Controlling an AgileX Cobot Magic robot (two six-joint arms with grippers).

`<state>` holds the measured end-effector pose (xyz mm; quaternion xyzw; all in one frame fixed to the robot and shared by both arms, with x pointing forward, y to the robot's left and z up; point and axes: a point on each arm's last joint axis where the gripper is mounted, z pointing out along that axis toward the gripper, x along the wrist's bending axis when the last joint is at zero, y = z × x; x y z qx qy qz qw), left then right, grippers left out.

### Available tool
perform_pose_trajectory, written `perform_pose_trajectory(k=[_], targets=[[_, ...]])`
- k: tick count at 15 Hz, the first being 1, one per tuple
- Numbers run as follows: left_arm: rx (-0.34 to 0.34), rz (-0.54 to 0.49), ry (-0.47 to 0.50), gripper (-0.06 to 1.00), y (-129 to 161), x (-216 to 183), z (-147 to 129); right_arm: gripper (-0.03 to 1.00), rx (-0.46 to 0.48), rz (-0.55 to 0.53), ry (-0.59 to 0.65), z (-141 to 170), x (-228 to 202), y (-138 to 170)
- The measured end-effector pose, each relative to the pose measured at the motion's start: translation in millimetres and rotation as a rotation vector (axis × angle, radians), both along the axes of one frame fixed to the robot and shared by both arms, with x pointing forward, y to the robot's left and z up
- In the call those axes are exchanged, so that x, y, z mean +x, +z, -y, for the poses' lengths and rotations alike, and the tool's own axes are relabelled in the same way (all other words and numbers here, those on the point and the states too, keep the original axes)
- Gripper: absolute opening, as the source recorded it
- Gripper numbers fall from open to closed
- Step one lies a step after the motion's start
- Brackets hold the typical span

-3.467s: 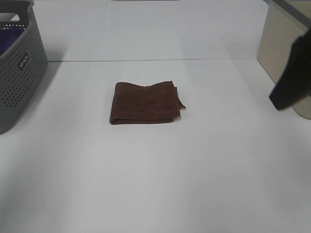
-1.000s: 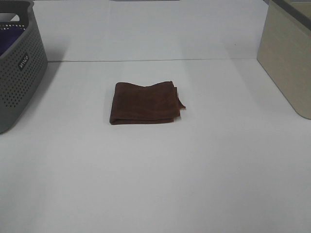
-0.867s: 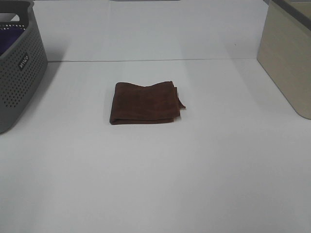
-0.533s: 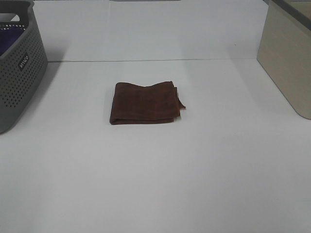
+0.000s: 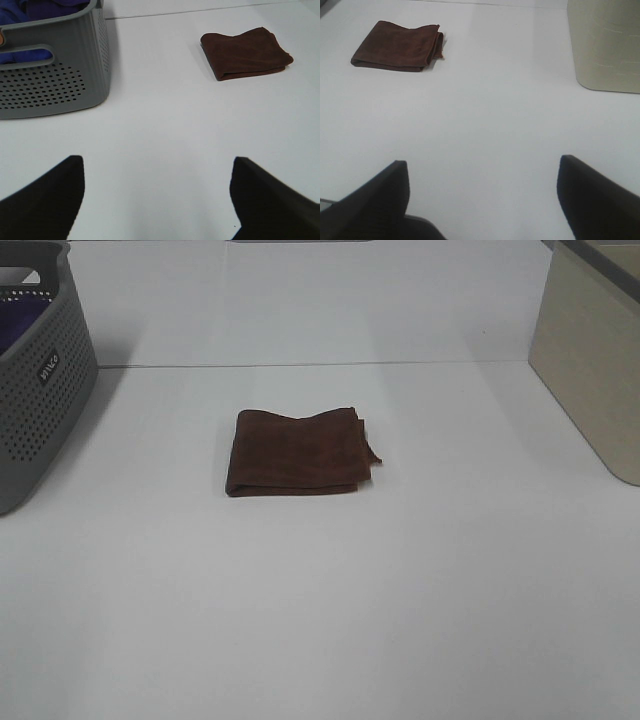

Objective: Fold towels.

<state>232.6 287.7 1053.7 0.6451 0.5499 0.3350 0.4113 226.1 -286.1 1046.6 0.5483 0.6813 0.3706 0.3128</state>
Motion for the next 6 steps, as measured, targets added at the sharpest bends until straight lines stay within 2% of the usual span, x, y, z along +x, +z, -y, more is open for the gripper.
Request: perform_pose_trajectory(k=[6], targets=[[-0.001,0.0,-0.001,0.76,0.0,0.0,0.1,0.77,0.001,0.0,0.001,-0.1,0.0,0.0]])
